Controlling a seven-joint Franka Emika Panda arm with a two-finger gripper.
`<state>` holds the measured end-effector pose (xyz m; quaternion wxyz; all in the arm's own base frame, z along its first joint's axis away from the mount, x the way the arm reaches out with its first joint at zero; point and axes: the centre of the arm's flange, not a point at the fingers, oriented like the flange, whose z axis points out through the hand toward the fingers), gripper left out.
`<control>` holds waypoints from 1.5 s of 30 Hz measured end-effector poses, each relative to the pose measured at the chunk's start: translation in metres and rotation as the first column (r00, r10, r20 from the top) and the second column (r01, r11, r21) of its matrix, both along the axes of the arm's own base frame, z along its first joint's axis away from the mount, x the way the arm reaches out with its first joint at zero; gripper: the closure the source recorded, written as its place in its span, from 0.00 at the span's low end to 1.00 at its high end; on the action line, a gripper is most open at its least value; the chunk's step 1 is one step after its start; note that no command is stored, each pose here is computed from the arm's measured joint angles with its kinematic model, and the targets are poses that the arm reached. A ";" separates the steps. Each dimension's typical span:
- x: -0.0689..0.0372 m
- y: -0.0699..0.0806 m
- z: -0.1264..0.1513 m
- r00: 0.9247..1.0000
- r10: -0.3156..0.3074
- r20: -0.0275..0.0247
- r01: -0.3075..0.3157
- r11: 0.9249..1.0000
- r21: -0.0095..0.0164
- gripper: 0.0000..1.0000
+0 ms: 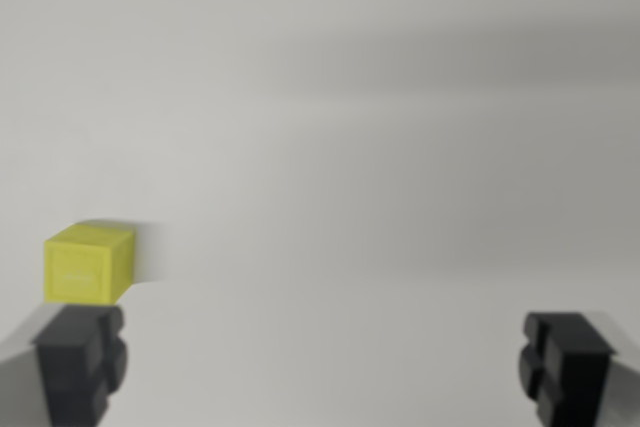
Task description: Pick yellow cube
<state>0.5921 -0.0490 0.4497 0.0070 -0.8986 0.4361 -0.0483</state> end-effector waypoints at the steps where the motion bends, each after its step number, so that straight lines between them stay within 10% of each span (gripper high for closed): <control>1: 0.000 0.000 0.000 1.000 0.000 0.000 0.000 1.000 0.000 0.00; 45: -0.017 0.045 -0.063 0.999 -0.023 -0.021 0.024 1.000 0.008 0.00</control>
